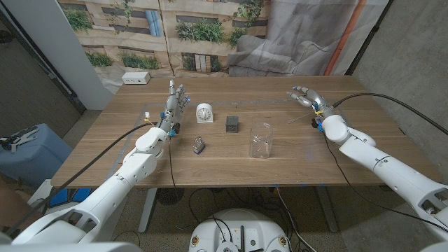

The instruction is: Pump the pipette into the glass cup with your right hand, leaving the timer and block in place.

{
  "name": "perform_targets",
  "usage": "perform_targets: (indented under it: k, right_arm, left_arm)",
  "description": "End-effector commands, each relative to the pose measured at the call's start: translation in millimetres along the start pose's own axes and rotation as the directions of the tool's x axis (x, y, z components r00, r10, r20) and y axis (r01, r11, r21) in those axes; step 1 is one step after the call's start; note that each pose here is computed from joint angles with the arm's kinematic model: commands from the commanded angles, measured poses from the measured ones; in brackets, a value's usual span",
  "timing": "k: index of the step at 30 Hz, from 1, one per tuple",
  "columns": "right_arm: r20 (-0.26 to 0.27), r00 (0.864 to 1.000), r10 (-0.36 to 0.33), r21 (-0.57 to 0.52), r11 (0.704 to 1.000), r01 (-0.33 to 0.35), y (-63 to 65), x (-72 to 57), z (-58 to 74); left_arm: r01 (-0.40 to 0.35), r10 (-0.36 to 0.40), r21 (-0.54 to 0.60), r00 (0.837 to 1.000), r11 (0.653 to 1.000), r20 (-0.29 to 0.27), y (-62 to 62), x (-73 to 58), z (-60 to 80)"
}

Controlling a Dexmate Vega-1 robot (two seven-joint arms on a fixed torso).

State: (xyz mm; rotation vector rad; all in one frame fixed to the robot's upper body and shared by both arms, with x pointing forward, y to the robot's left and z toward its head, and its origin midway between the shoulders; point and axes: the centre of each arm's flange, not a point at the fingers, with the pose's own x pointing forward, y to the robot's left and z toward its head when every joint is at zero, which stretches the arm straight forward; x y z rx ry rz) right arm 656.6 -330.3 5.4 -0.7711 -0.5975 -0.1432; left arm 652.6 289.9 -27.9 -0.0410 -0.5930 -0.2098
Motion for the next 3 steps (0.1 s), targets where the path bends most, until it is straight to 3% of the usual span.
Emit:
perform_targets:
  k: [1, 3]
  right_arm:
    - [-0.028, 0.998, -0.054, 0.204, 0.977, 0.058, 1.0, -9.0, -9.9]
    - [-0.053, 0.997, -0.060, 0.227, 0.971, 0.071, 7.8, -13.8, -13.6]
  left_arm:
    - [0.001, -0.001, 0.000, 1.000, 1.000, 0.000, 0.0, 0.1, 0.1]
    - [0.001, -0.001, 0.000, 1.000, 1.000, 0.000, 0.0, 0.1, 0.0]
